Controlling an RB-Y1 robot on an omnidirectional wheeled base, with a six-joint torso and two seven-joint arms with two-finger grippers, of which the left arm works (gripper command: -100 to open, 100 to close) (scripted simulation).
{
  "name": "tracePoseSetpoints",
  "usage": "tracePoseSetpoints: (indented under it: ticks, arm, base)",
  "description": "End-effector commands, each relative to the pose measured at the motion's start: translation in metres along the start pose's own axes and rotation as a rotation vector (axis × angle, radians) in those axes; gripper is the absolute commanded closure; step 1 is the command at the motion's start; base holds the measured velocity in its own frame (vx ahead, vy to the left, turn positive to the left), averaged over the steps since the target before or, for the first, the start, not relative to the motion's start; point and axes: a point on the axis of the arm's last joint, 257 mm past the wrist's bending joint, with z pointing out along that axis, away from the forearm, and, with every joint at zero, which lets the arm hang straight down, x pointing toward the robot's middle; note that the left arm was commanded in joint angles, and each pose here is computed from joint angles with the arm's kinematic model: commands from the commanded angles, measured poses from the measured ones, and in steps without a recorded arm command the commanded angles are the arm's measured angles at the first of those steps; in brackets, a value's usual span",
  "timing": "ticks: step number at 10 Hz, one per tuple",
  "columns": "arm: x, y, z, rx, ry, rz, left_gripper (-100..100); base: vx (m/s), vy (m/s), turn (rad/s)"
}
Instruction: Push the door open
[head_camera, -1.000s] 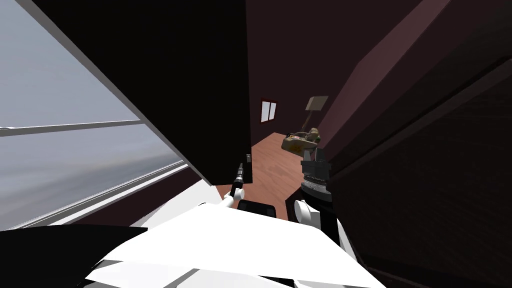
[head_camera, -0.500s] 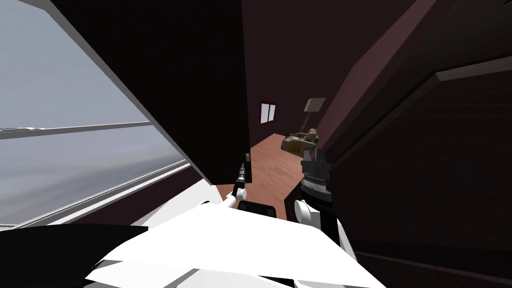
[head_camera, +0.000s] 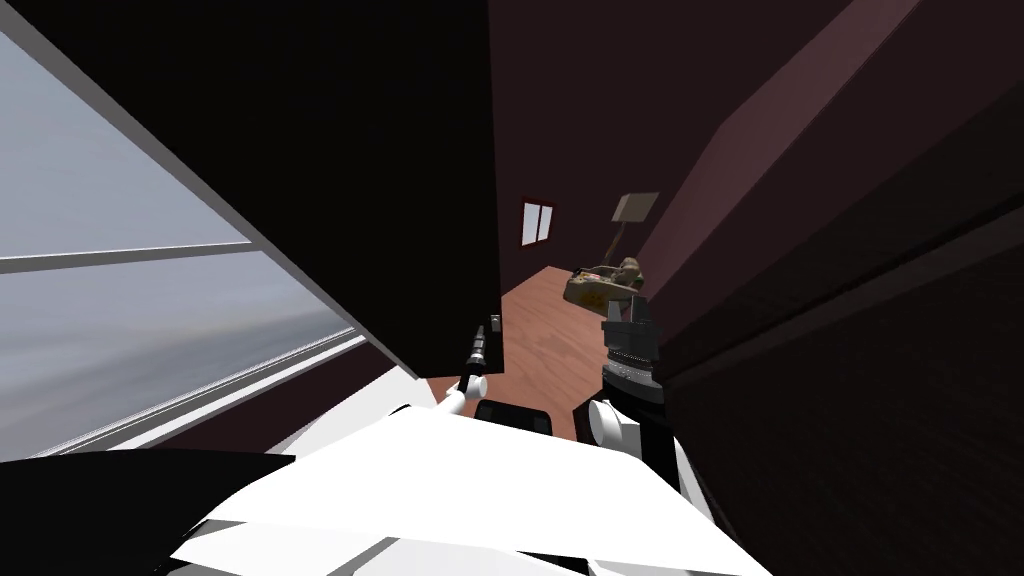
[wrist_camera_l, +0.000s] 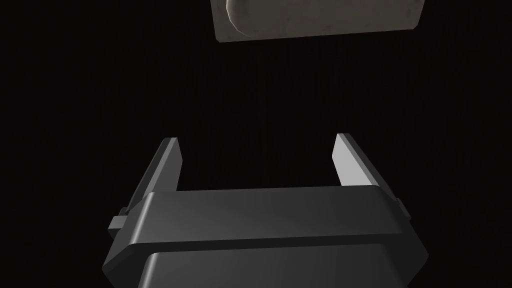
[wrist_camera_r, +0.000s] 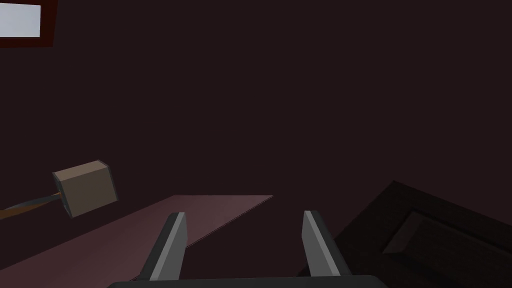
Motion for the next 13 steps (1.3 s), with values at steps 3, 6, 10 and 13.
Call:
tracePoseSetpoints:
  ticks: [3,6,10,13]
  arm:
    - [0.000,0.001,-0.0004,0.001,-0.008,-0.015,-100]
    - [0.009,0.001,-0.0031,-0.004,-0.008,-0.039,-100]
    - [0.009,0.001,-0.0031,-0.004,-0.008,-0.039,100]
    - [-0.010,0.002,-0.0007,-0.004,-0.039,-0.020,100]
  base:
    - [0.197,-0.029,-0.030]
    - [0.165,-0.025,-0.013]
    - [-0.020,0.002,-0.009]
    - [0.036,-0.010,0.007]
